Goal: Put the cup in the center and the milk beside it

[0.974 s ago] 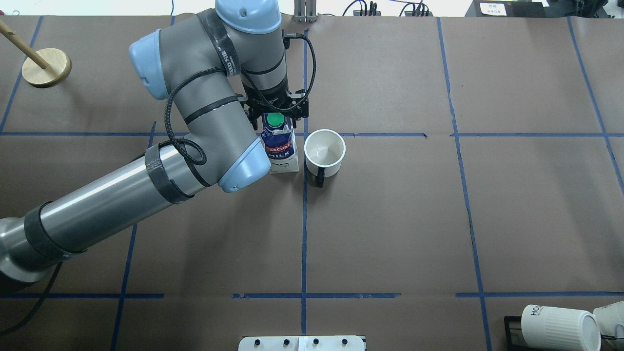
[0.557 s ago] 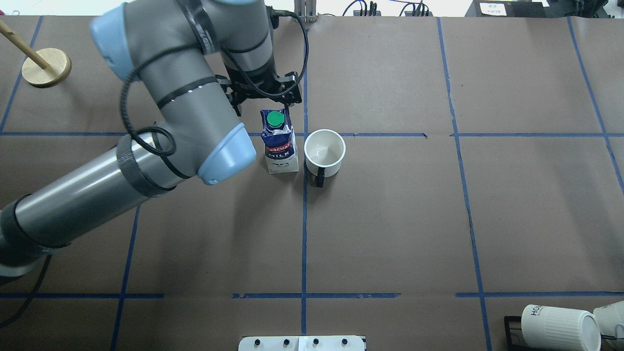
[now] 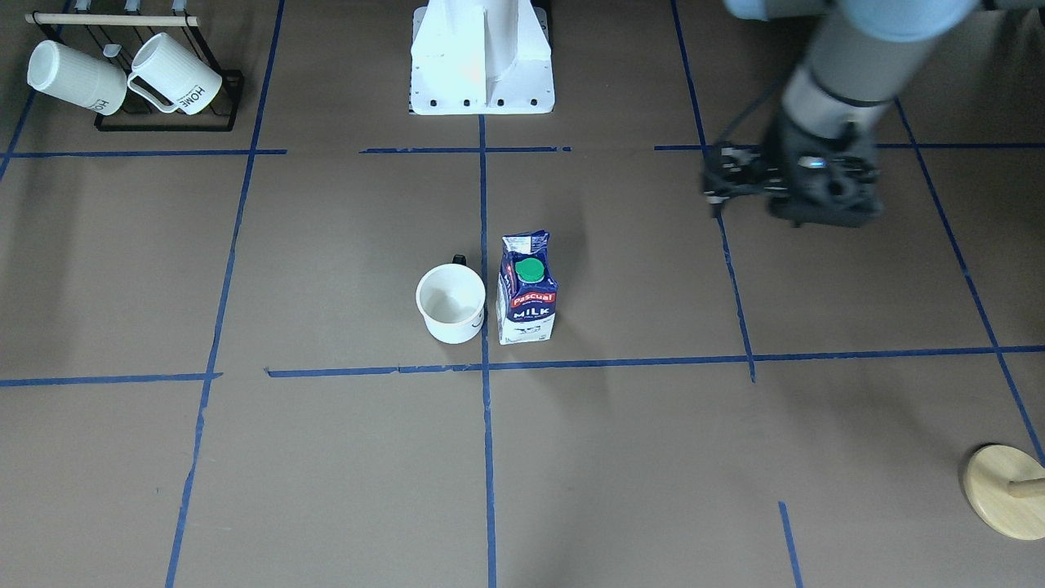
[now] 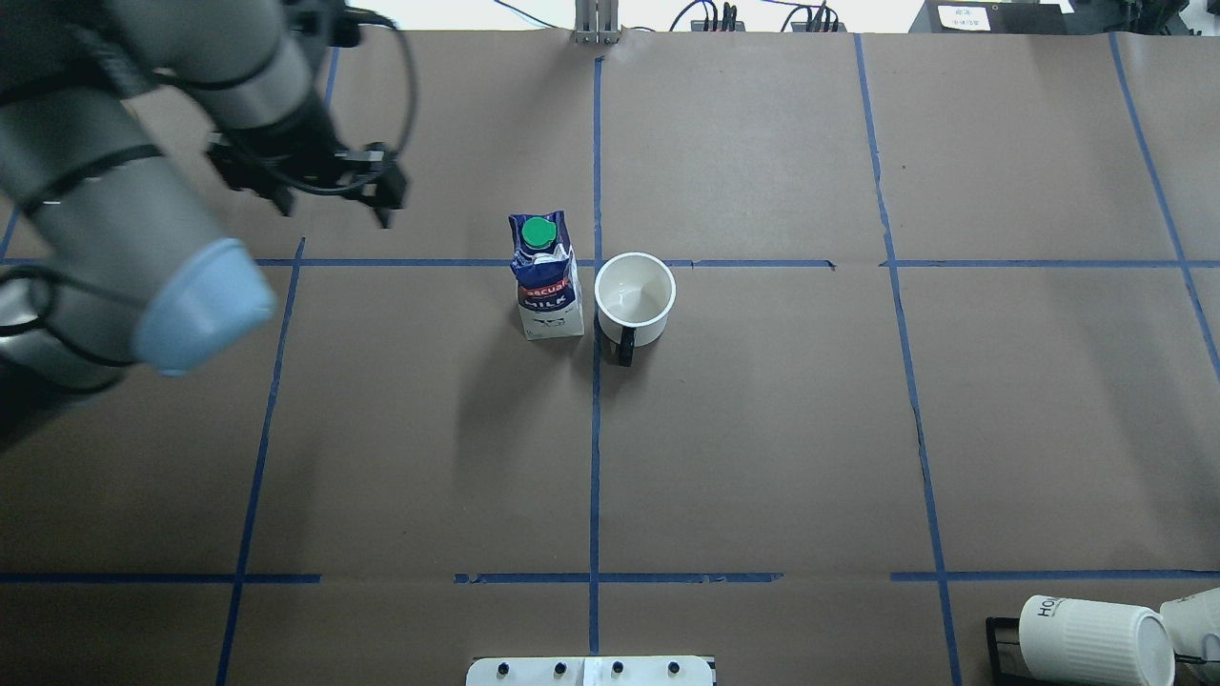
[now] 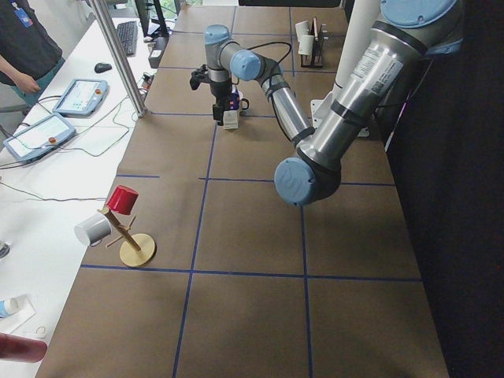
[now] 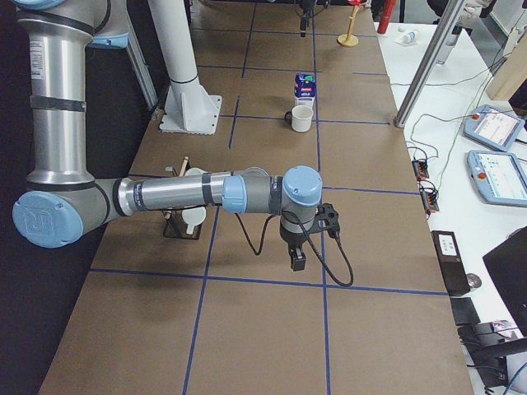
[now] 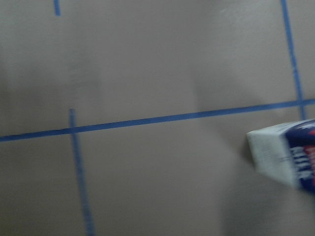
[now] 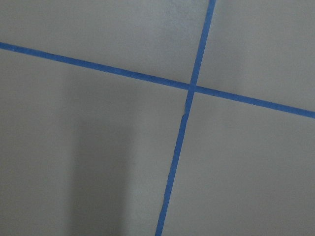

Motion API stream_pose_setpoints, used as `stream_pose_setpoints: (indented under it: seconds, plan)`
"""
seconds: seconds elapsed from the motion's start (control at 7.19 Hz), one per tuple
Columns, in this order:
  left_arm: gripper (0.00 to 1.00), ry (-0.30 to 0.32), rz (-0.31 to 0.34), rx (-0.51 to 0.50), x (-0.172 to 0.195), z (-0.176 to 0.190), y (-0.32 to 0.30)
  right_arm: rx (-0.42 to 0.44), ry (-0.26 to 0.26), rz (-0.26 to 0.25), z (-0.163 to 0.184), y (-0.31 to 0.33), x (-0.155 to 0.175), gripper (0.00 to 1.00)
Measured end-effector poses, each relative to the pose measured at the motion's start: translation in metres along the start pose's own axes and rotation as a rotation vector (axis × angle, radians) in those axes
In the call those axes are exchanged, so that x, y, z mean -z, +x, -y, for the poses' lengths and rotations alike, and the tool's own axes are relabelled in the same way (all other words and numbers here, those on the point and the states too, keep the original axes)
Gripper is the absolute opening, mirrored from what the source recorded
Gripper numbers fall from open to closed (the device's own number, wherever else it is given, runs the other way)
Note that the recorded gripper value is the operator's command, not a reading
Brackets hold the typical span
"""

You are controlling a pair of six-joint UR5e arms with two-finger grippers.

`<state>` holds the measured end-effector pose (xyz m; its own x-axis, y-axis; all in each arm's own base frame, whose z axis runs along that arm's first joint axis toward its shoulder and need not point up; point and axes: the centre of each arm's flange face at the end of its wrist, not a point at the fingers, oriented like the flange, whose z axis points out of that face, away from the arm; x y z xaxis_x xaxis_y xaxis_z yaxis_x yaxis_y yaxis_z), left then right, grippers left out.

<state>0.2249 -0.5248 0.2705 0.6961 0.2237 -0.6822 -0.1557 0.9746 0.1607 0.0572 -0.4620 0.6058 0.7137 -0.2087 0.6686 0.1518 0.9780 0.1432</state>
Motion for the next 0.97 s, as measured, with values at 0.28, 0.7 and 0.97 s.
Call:
stream_pose_setpoints:
  seconds: [0.28, 0.7, 0.97]
  plan:
    - [1.0, -0.025, 0.023, -0.073, 0.0, -0.038, -0.15, -0.042, -0.04, 0.002, -0.026, 0.012, -0.018, 1.0]
    - [1.0, -0.068, 0.02, -0.001, -0.021, -0.109, -0.339, -0.07, -0.063, 0.003, -0.038, 0.02, -0.028, 1.0]
    - [1.0, -0.06, -0.043, 0.037, -0.046, -0.154, -0.409, -0.071, -0.063, 0.004, -0.038, 0.021, -0.028, 1.0]
